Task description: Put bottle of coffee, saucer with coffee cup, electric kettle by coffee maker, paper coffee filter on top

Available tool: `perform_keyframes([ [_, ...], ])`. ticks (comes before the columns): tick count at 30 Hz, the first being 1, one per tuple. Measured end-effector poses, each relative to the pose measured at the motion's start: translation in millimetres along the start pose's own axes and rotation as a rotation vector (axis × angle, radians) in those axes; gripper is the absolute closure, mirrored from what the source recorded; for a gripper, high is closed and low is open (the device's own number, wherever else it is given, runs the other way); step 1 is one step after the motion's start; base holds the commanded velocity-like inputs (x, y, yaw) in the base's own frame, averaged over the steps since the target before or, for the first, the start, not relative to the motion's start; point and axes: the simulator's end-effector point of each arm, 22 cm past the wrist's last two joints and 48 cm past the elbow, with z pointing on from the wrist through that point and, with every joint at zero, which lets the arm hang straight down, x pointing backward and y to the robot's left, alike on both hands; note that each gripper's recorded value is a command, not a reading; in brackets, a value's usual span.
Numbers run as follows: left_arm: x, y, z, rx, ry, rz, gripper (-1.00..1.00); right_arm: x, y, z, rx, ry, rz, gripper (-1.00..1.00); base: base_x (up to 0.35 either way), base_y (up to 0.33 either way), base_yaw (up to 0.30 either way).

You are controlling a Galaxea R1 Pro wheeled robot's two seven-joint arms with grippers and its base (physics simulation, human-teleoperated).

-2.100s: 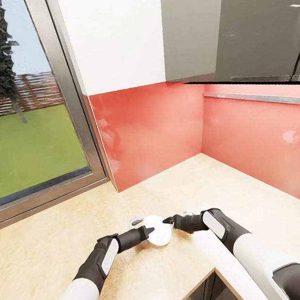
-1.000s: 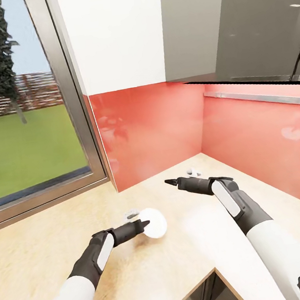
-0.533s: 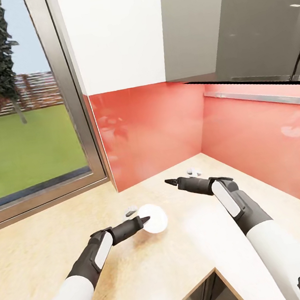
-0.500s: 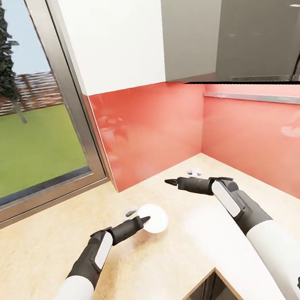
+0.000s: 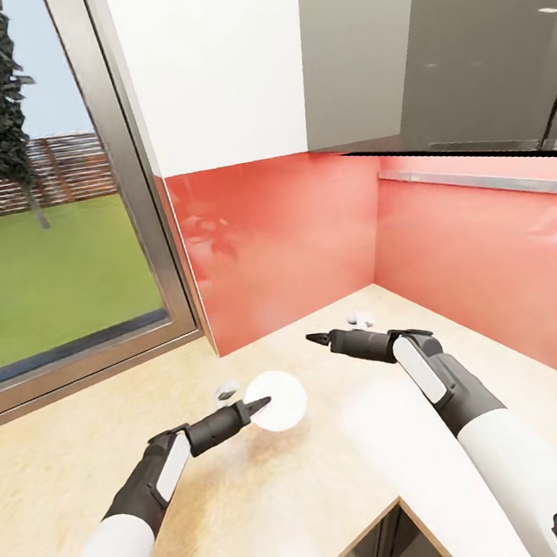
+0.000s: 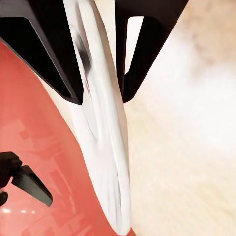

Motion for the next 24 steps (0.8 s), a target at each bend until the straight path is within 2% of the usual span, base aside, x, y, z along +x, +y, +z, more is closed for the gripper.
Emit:
perform_keyframes([
  [3, -1, 0, -0.3, 0.001, -0.003, 0.0, 1.0, 0, 0, -0.2, -0.001, 0.001, 0.001, -1.0, 0.0, 0.0, 0.0],
  [8, -11, 4, -5.9, -0.004, -0.039, -0.016, 1.0, 0, 0, -0.6, -0.002, 0.003, 0.003, -1.0, 0.0, 0.0, 0.0],
  [15, -12, 5, -6.6, -0.008, -0.042, -0.019, 1.0, 0, 1, -0.7, -0.002, 0.003, 0.002, -1.0, 0.0, 0.0, 0.006],
  [24, -12, 6, -6.6, -0.008, -0.042, -0.02, 1.0, 0, 1, -0.1, -0.003, 0.004, 0.002, -1.0, -0.083, 0.077, 0.25],
])
